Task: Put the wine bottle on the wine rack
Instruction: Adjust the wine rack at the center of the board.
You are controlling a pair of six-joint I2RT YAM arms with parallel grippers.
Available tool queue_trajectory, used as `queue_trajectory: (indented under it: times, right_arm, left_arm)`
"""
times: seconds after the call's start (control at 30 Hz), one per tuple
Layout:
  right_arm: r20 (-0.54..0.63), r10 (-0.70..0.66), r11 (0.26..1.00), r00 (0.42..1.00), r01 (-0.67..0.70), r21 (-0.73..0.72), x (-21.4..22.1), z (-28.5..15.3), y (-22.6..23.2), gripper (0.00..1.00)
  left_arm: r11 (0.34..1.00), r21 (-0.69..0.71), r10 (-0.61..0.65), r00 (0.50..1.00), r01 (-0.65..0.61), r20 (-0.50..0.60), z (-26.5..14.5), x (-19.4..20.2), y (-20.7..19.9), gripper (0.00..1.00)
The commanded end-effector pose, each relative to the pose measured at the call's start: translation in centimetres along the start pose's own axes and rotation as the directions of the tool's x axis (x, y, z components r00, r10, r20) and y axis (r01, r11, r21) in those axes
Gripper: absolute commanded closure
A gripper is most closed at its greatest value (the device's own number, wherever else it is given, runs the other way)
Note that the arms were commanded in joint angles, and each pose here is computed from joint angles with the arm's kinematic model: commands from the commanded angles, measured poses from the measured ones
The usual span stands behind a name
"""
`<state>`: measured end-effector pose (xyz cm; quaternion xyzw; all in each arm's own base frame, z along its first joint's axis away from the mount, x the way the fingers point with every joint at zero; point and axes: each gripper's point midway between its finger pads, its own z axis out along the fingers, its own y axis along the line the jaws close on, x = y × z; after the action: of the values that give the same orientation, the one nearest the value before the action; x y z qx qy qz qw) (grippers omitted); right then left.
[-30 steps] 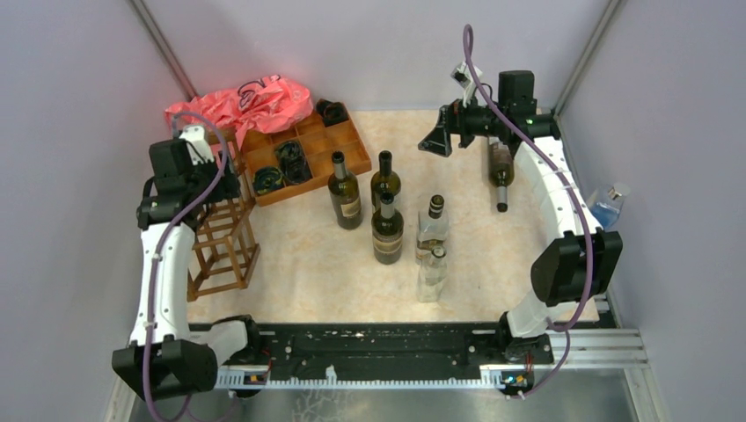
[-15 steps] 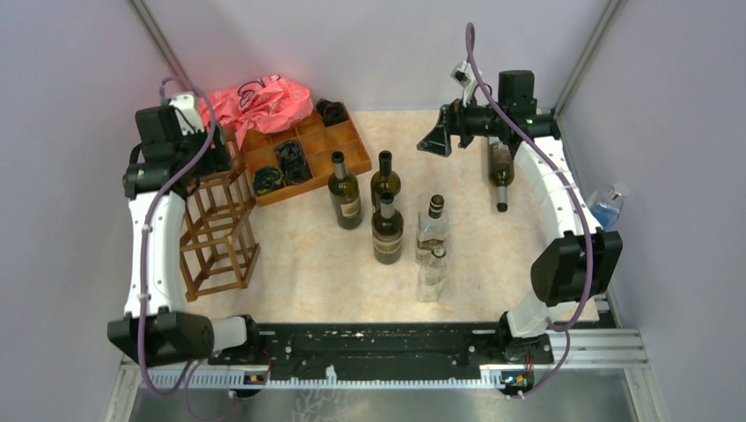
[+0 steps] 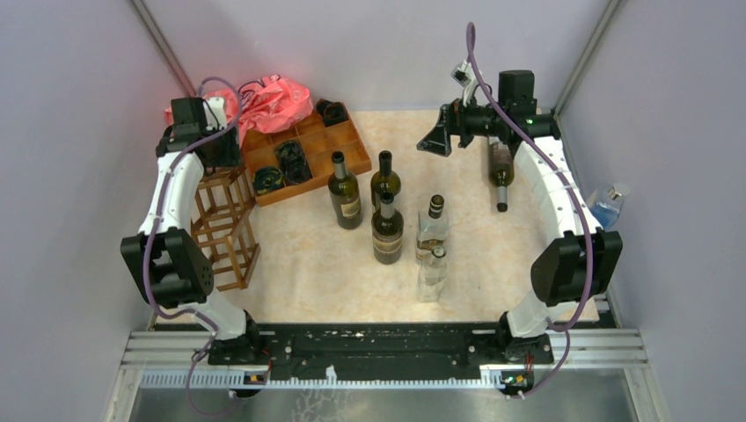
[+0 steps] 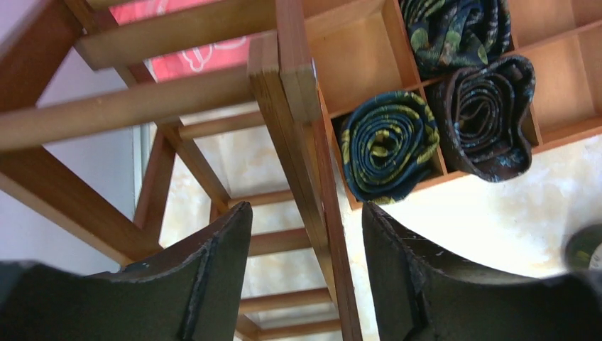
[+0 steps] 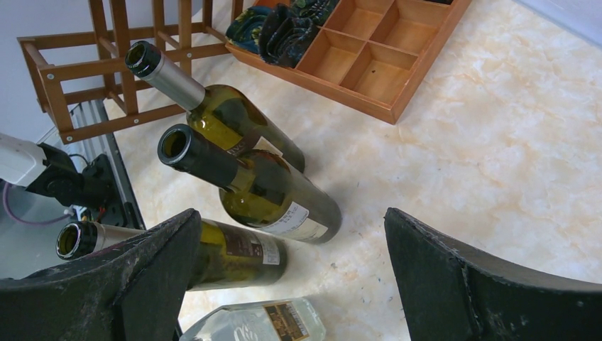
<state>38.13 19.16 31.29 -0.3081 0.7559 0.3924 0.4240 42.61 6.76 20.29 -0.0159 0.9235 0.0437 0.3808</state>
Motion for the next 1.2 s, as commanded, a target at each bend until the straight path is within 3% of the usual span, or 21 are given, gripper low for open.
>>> queue_trajectory:
  times: [0.0, 0.17, 0.27, 0.3, 0.53, 0.67, 0.77, 0.83, 1.0, 1.17]
  right_arm:
    - [0.063, -0.081, 0.997, 0.995, 0.082, -0.007, -2.4, -1.3, 1.9, 0.01]
    - [0.062, -0.08, 0.997, 0.995, 0.08, -0.006, -2.4, -1.2, 1.8, 0.01]
    - [0.062, -0.078, 0.997, 0.995, 0.079, -0.005, -2.4, -1.2, 1.8, 0.01]
    - [0.062, -0.079, 0.997, 0.995, 0.079, -0.005, -2.4, -1.2, 1.8, 0.01]
    - [0.064, -0.08, 0.997, 0.995, 0.08, -0.005, -2.6, -1.2, 1.7, 0.01]
    - [0.064, -0.076, 0.997, 0.995, 0.077, -0.01, -2.6, -1.2, 1.8, 0.01]
    - [0.066, -0.076, 0.997, 0.995, 0.077, -0.012, -2.7, -1.3, 1.9, 0.01]
    - [0.066, -0.077, 0.997, 0.995, 0.078, -0.011, -2.7, -1.3, 1.9, 0.01]
    - [0.067, -0.078, 0.997, 0.995, 0.08, -0.014, -2.7, -1.4, 2.2, 0.01]
    - [0.071, -0.082, 0.996, 0.994, 0.084, -0.019, -2.9, -1.5, 2.4, 0.01]
  left_arm:
    - [0.997, 0.01, 0.07, 0.991, -0.072, 0.115, 0.8, -3.1, 0.2, 0.37]
    - [0.99, 0.058, 0.117, 0.985, -0.125, 0.126, 1.9, -3.2, -0.5, 0.55]
    - [0.983, 0.069, 0.16, 0.978, -0.17, 0.13, 1.9, -3.1, -0.6, 0.76]
    - [0.981, 0.068, 0.171, 0.977, -0.181, 0.131, 1.8, -3.1, -0.6, 0.78]
    - [0.949, 0.165, 0.247, 0.958, -0.269, 0.146, 0.9, -2.0, -2.3, 0.89]
    - [0.937, 0.196, 0.265, 0.954, -0.29, 0.144, 0.4, -1.1, -2.8, 0.89]
    - [0.94, 0.188, 0.261, 0.955, -0.284, 0.138, 0.4, -0.7, -2.6, 0.86]
    - [0.95, 0.159, 0.249, 0.959, -0.269, 0.133, 0.3, -0.8, -2.0, 0.78]
    - [0.97, 0.105, 0.199, 0.967, -0.218, 0.161, -0.8, -2.4, -1.2, 0.42]
    - [0.99, 0.036, 0.126, 0.967, -0.137, 0.222, -3.2, -4.9, -0.2, 0.24]
